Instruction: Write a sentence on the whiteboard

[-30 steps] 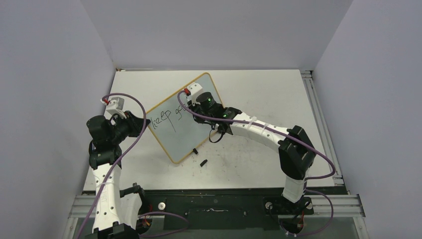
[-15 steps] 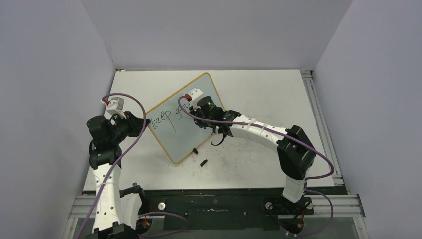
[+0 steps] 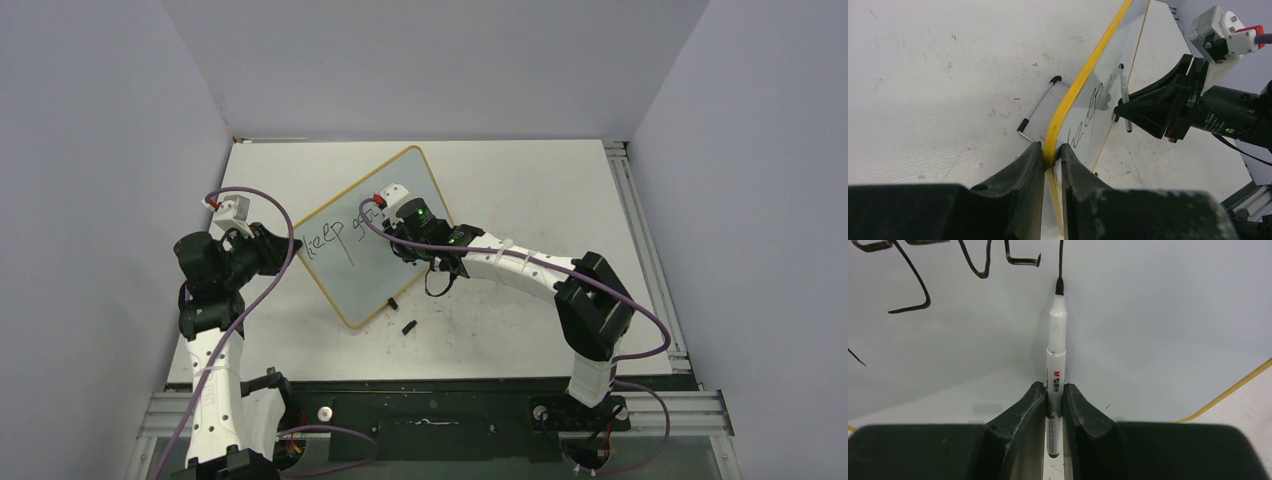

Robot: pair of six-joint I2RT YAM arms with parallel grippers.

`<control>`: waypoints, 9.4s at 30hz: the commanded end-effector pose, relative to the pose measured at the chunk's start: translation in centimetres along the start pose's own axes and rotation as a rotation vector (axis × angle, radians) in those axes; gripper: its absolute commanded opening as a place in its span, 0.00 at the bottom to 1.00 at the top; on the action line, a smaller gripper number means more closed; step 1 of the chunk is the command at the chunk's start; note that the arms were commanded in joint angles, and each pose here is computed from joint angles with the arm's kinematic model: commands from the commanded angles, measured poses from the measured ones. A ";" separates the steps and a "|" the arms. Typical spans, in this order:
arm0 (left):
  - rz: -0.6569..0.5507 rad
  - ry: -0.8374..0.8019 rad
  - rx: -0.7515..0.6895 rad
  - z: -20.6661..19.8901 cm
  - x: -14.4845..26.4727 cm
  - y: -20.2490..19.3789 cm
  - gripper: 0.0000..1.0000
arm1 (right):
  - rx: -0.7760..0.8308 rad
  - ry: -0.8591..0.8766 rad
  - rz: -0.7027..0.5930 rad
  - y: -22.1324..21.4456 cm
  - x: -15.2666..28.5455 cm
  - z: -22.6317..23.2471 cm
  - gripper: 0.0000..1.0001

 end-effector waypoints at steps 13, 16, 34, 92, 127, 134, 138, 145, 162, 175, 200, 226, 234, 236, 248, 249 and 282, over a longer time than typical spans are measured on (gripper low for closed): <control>-0.041 0.025 -0.043 0.2 0.3 1.5 0.00 | -0.030 -0.024 -0.062 2.5 1.0 -0.9 0.05; -0.041 0.027 -0.043 0.2 0.2 1.5 0.00 | -0.029 -0.015 -0.074 2.8 1.3 -0.8 0.05; -0.034 0.033 -0.042 0.3 0.2 1.3 0.00 | -0.029 -0.027 -0.170 6.0 3.2 -2.3 0.05; -0.039 0.032 -0.045 0.3 0.2 1.4 0.00 | 0.032 0.008 0.019 3.0 0.4 -1.6 0.05; -0.040 0.031 -0.046 0.3 0.3 1.5 0.00 | 0.031 0.032 0.056 1.3 1.0 -1.4 0.05; -0.038 0.032 -0.045 0.3 0.2 1.4 0.00 | 0.050 0.069 0.036 1.7 1.6 -0.8 0.05; -0.039 0.033 -0.045 0.3 0.2 1.4 0.00 | 0.052 0.056 0.009 2.2 2.2 -1.0 0.05; -0.040 0.031 -0.047 0.3 0.2 1.5 0.00 | 0.024 0.041 -0.067 3.9 3.8 -1.9 0.05; -0.038 0.033 -0.043 0.3 0.2 1.4 0.00 | 0.000 -0.022 -0.034 5.3 1.3 -4.8 0.05; -0.038 0.032 -0.043 0.3 0.2 1.4 0.00 | -0.001 -0.024 -0.011 5.4 0.4 -5.3 0.05; -0.039 0.029 -0.044 0.3 0.2 1.4 0.00 | -0.018 -0.012 0.076 1.5 0.7 -5.3 0.05; -0.040 0.029 -0.045 0.3 0.2 1.4 0.00 | -0.004 -0.024 -0.044 7.5 1.0 -5.0 0.05; -0.040 0.029 -0.045 0.3 0.2 1.4 0.00 | -0.001 -0.018 -0.015 7.0 0.4 -4.9 0.05; -0.040 0.028 -0.045 0.3 0.2 1.4 0.00 | -0.001 -0.016 -0.007 6.8 0.2 -4.9 0.05; -0.040 0.029 -0.045 0.3 0.3 1.4 0.00 | -0.007 -0.034 -0.052 7.4 1.5 -5.1 0.05; -0.040 0.029 -0.045 0.3 0.3 1.4 0.00 | -0.010 -0.037 -0.069 7.6 1.9 -5.1 0.05; -0.041 0.025 -0.047 0.1 0.3 1.5 0.00 | -0.010 -0.050 0.088 2.7 0.4 -6.4 0.05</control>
Point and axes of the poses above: each gripper's point midway between its finger pads, its own x axis back along the fingers, its own z axis along the line the jaws close on, y = z × x, the point moved 5 cm from there along x, back along the fingers, and after that the axes turned 11 degrees about -x, right-handed, at the moved point
